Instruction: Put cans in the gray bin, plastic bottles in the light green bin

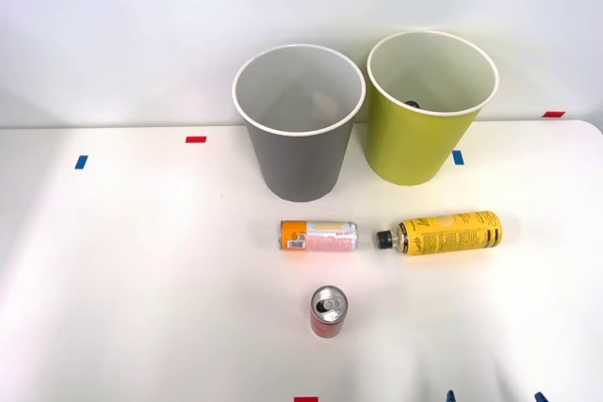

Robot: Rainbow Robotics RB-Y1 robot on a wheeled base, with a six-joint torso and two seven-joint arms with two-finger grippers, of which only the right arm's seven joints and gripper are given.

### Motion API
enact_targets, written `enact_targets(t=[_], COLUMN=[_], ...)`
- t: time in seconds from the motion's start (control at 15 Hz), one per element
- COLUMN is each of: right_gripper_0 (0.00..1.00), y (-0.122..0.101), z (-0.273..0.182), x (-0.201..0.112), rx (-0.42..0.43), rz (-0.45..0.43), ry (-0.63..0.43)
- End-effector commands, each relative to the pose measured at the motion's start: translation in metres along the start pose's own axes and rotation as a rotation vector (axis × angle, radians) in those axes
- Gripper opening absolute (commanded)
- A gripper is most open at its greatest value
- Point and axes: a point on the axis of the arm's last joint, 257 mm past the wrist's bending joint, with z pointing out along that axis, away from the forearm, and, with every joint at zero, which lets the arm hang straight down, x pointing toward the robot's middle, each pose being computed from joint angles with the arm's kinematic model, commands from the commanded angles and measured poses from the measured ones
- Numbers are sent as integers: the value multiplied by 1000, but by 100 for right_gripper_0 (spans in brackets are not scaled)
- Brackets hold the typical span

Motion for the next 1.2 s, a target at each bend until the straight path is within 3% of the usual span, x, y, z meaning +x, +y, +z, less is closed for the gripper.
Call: enact_targets(t=[0.07,1.0,1.07,1.2], right_gripper_0=[100,100,100,100], y=[0,0,0,0], z=[0,0,3,10], x=[0,0,16,12], rx=[0,0,-2,-4], rz=[0,0,8,0], ry=[0,0,31,13])
